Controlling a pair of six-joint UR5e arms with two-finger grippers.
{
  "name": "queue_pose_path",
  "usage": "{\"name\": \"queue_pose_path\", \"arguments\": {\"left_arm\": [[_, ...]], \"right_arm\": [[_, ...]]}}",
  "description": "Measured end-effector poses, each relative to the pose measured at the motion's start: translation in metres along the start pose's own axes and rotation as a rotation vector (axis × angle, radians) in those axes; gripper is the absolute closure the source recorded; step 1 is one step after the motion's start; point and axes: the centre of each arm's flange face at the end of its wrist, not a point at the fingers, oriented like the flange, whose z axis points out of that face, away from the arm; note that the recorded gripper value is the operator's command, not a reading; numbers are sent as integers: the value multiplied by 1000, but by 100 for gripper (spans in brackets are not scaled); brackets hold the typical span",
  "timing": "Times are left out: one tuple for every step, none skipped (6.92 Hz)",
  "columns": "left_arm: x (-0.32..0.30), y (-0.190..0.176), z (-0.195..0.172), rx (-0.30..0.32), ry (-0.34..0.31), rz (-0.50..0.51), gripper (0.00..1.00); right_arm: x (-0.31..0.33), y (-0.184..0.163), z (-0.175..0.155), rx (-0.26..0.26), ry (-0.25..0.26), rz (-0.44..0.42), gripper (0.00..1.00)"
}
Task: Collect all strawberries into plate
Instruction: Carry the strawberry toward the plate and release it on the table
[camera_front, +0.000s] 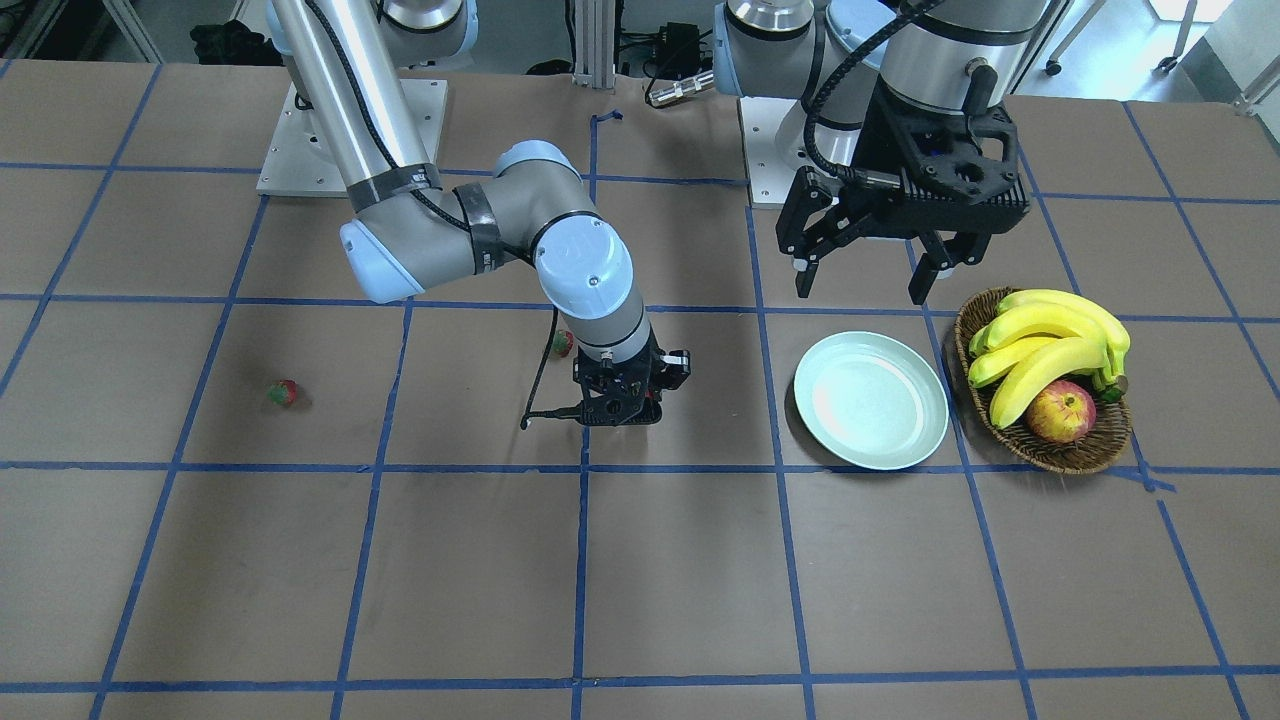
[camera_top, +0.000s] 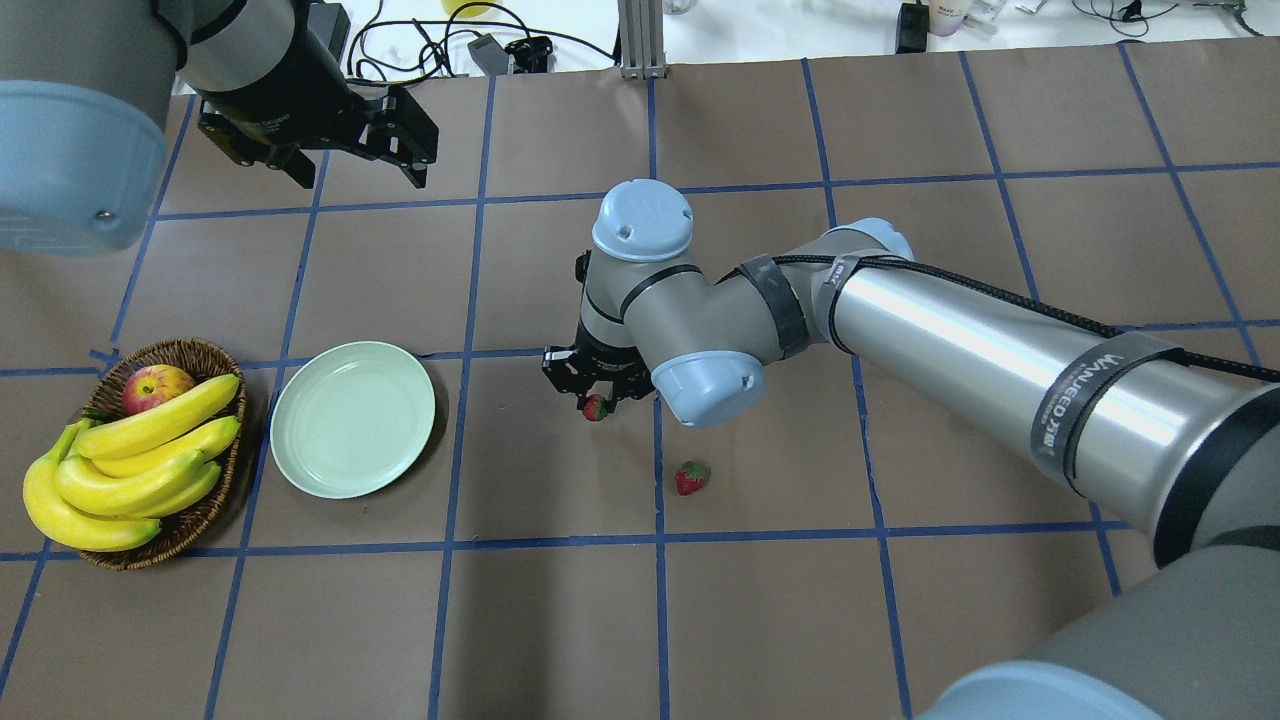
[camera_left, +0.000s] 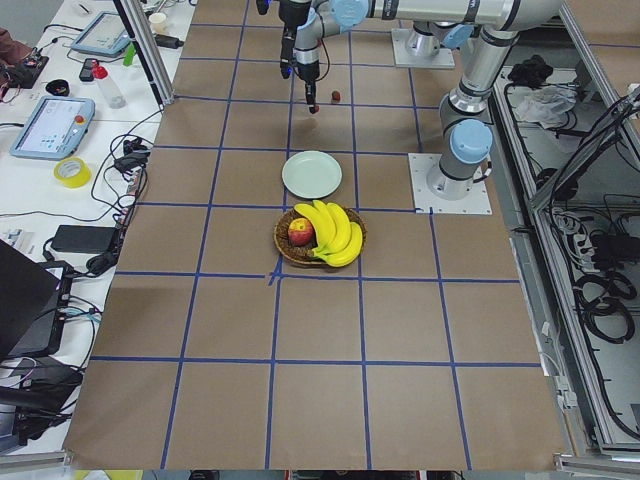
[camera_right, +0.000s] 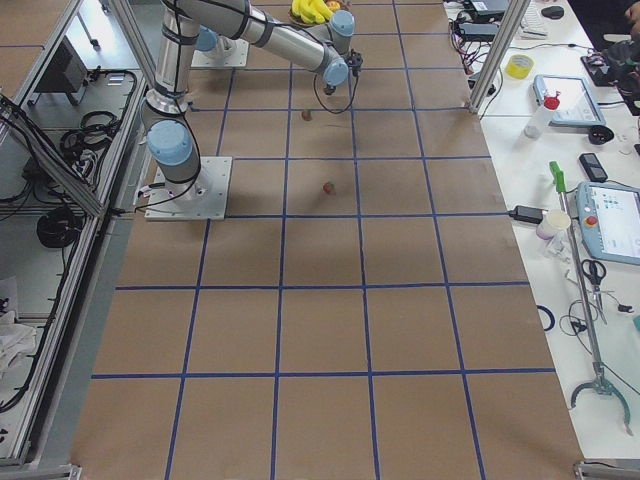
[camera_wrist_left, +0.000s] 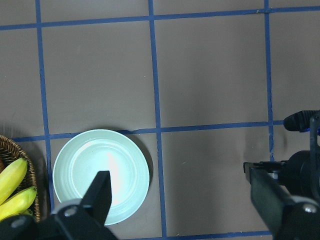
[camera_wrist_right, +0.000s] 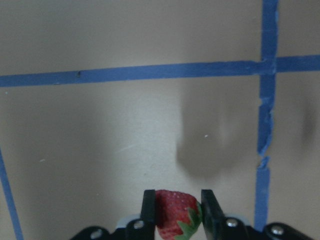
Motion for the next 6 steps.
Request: {"name": "queue_pose_path", "arguments": {"left_arm": [[-1,0,0,-1,0,1,0],[-1,0,0,-1,-1,4,0],[-1,0,0,-1,-1,8,0],[-2,0,0,-1,-2,10,0],[-2,0,0,-1,-2,11,0],[-2,0,0,-2,-2,11,0]], "right_arm": [[-4,2,5,-2,1,-1,42],[-5,4,7,-5,0,-1,7],[-5,4,7,-4,0,-1,0],[-6,4,2,4,0,-3,0],[-7,4,-10,24,1,-9,0],[-3,2,-33,62,20,-25,0]]}}
